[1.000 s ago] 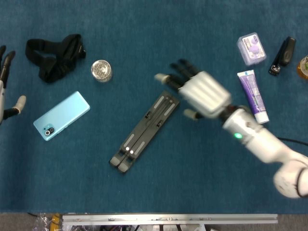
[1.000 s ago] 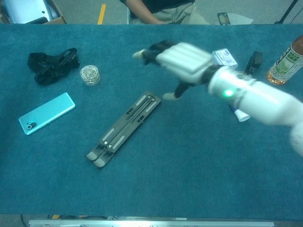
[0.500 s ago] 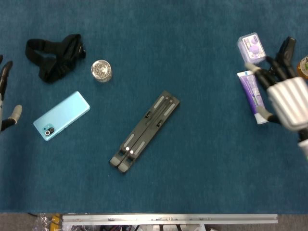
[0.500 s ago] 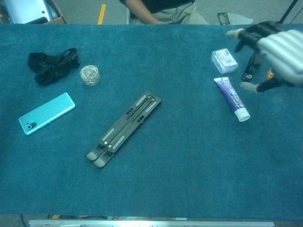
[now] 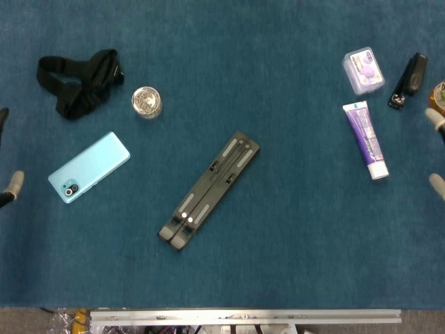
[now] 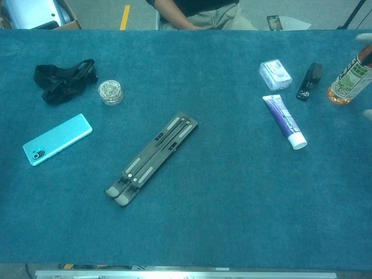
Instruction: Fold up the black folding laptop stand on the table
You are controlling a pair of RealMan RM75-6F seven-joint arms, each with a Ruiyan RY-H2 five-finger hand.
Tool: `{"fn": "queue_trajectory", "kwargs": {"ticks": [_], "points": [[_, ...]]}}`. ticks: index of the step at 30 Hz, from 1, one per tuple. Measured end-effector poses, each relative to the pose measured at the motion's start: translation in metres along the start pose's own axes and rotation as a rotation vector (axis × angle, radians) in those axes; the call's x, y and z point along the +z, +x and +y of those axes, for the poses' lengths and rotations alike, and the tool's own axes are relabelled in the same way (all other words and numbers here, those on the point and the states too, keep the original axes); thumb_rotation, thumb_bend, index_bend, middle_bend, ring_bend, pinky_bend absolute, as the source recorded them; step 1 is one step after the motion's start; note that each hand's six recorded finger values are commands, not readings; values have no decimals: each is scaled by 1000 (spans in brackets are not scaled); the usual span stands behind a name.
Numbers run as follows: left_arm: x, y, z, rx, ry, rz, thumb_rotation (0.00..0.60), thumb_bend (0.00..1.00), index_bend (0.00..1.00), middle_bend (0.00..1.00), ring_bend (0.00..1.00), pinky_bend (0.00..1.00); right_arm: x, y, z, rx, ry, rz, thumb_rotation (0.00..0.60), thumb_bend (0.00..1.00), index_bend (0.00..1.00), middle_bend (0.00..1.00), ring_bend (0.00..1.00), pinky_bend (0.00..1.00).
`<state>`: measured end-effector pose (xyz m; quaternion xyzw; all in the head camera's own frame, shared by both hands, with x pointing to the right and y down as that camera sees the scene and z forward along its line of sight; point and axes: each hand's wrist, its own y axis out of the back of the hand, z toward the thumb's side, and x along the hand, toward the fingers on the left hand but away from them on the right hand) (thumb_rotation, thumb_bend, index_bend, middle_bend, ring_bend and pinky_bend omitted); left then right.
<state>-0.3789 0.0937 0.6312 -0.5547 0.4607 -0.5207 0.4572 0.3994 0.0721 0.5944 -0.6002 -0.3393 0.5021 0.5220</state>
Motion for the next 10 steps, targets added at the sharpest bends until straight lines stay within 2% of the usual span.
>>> {"fn": "queue_trajectory", "kwargs": {"ticks": [10], "points": [[-7, -4, 3, 2, -5, 25, 600, 256, 0, 0, 0, 12, -13, 5, -3, 4, -19, -36, 600, 183, 102, 314, 90, 30]]}}
